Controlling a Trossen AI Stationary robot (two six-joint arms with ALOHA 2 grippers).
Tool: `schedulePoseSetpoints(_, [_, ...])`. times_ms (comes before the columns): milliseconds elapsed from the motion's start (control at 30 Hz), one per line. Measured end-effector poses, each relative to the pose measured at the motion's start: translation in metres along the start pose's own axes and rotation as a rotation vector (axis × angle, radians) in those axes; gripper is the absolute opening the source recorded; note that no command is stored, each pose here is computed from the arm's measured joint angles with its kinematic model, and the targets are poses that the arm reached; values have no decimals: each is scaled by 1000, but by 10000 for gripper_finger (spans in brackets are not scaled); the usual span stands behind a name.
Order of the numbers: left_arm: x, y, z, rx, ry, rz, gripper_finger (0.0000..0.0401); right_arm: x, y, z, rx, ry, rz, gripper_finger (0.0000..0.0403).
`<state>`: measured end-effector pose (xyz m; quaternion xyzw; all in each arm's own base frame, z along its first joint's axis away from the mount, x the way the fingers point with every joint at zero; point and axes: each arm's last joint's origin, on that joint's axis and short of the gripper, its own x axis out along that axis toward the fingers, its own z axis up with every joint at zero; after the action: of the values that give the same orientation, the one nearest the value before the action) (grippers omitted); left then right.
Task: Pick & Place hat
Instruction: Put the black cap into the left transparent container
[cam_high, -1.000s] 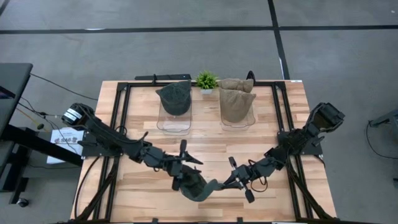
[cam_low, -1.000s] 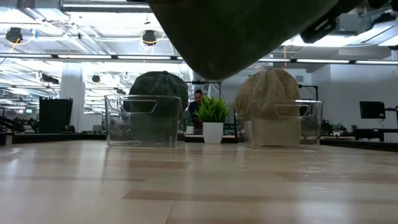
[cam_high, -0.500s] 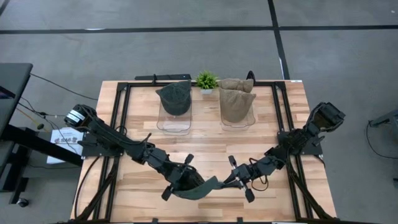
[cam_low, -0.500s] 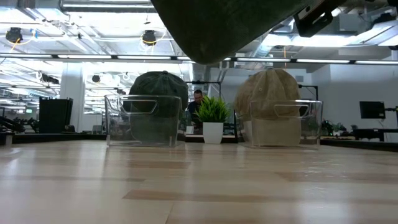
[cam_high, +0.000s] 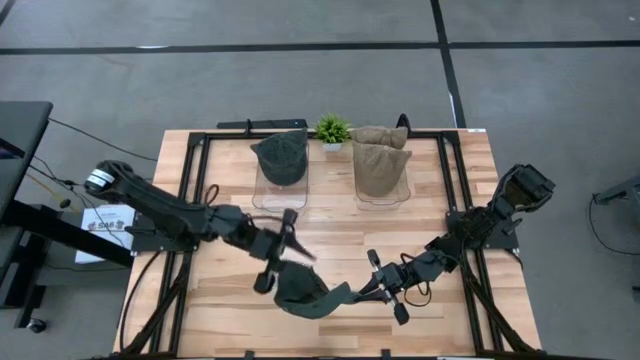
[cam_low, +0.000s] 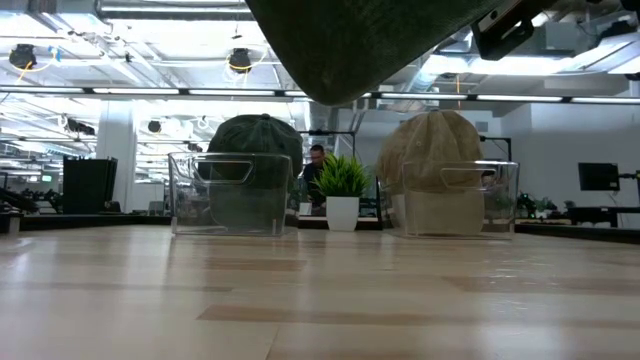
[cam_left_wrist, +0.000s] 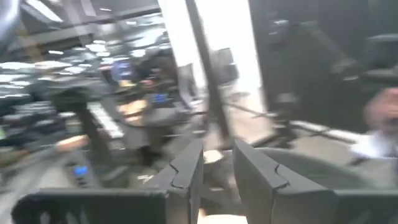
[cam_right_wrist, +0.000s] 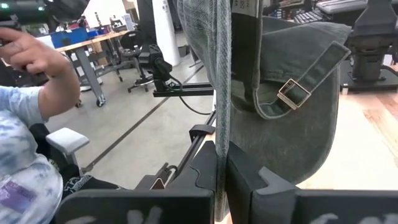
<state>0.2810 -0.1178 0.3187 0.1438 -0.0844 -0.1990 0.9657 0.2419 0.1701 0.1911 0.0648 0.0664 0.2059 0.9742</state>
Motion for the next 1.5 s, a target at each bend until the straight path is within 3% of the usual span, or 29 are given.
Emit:
schedulePoseSetpoints(133, [-2,12,-2,73,51,152,85,0,0,-1,-1,1,0,3])
schedulePoseSetpoints(300, [9,14,-24,162,146,184,85,1,-2,0,-13,0,-8,3])
schedulePoseSetpoints(433, [17,14,-45,251,278,318,85,1,-2,0,-20,0,-10,3])
schedulePoseSetpoints(533, [21,16,-54,256,299,352,85,1,-2,-1,-27,2,-12,3])
schedulePoseSetpoints(733, [31,5,-68,202,267,237,85,2,-7,-1,-28,8,-34,3])
schedulePoseSetpoints(1200, [72,0,-90,189,270,221,85,4,-21,-1,-16,9,-87,3])
schedulePoseSetpoints(1500, [90,-3,-89,146,192,104,85,4,-22,-3,-23,31,-133,3])
